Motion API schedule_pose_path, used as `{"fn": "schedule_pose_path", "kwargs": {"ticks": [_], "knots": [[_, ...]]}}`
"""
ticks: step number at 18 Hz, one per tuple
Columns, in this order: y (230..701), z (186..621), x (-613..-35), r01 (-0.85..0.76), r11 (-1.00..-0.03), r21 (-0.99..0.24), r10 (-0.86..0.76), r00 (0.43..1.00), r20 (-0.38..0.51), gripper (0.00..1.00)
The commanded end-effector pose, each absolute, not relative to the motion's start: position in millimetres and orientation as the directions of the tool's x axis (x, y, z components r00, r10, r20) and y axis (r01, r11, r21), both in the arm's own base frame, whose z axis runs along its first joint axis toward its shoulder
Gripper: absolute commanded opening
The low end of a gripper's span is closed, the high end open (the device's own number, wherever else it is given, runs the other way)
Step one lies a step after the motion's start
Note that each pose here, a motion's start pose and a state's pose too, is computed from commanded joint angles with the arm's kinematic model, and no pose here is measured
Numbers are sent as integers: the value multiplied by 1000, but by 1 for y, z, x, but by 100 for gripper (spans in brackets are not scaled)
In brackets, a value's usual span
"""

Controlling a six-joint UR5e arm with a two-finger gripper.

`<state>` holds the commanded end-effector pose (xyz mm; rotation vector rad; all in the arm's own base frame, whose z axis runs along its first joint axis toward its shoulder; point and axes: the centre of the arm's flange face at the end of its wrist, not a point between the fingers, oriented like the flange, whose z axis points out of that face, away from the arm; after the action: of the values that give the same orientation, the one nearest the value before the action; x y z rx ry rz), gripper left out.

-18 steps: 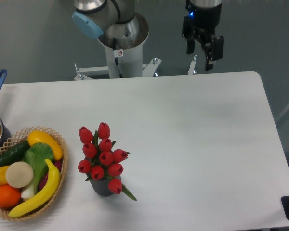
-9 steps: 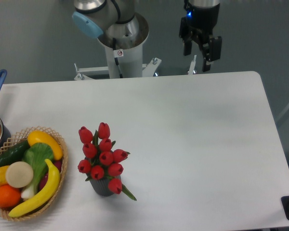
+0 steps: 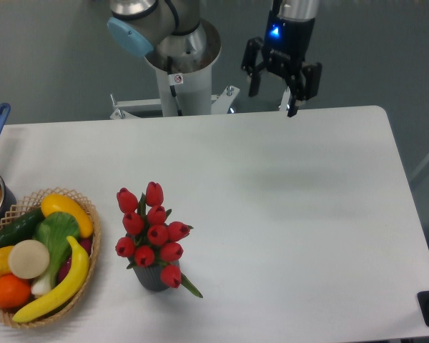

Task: Pick up the flowers from the vase
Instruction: 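Move the open gripper toward the red tulip stems above the vase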

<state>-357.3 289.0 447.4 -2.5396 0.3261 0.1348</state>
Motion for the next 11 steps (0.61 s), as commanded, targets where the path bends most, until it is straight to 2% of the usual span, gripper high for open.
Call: {"fn": "schedule_pose_path", "kwargs": {"ticks": [7, 10, 11], "knots": [[312, 439, -344, -164, -739, -654, -160, 985, -65, 100], [320, 421, -348, -209, -714, -668, -177, 977, -117, 100], [336, 414, -343, -233, -686, -689, -210, 970, -118, 100]]}}
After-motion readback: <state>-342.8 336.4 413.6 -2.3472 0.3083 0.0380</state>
